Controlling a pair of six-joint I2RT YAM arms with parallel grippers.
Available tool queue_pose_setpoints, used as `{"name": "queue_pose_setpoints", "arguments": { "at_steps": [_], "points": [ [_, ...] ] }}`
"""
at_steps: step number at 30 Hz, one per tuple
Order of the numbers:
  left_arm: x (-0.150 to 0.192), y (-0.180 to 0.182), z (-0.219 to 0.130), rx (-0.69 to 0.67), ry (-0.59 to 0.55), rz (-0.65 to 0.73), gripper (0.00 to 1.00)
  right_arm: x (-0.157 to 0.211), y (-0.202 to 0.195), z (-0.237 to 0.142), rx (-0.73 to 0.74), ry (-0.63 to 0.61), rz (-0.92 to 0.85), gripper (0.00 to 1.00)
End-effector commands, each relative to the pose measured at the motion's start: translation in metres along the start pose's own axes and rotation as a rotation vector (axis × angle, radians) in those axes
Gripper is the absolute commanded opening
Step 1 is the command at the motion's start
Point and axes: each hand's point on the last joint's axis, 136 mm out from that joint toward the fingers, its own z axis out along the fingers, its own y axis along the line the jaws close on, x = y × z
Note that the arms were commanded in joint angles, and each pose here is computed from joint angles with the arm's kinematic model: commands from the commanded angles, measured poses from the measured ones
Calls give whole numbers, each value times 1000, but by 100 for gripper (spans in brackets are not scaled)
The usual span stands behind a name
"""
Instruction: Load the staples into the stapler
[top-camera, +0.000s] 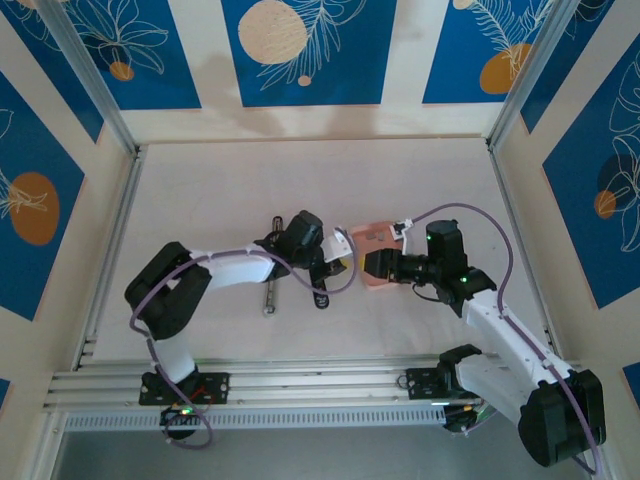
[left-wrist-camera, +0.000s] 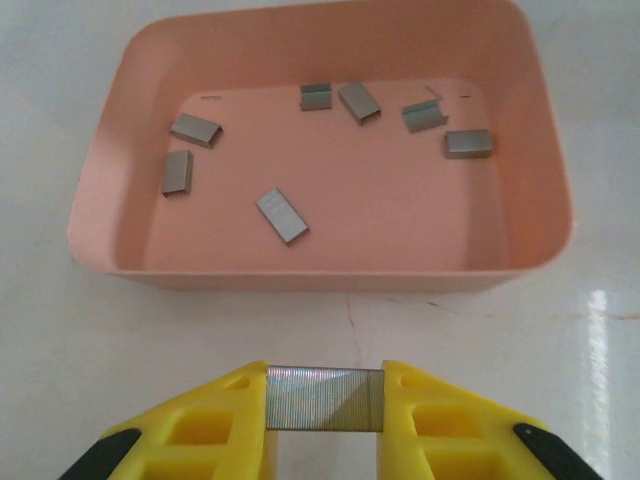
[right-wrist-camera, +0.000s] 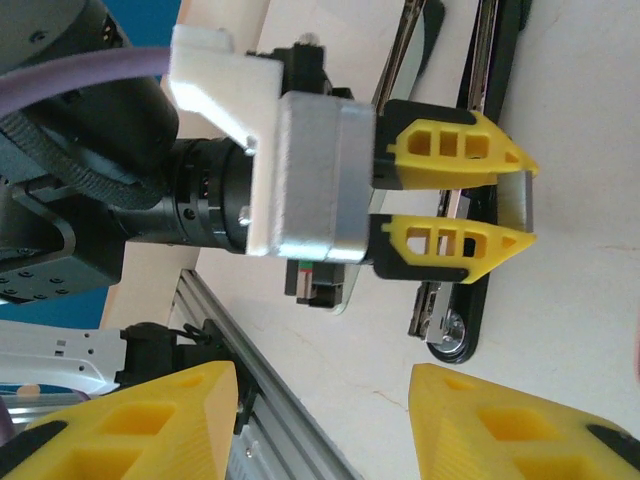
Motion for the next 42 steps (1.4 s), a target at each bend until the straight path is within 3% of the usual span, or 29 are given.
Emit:
{"name": "queue_pose_setpoints", "arguments": {
  "at_steps": [1,26,42],
  "points": [
    [4,1,11,8,54,-43,24,5,-6,-3,7,3,-1,49],
    [41,0,50,70,208,-99,26,5,-12,-16,17,-32,9,50],
    [25,2,37,56,186,-88,43,3,-12,-21,63,-28,15,50]
  ]
}}
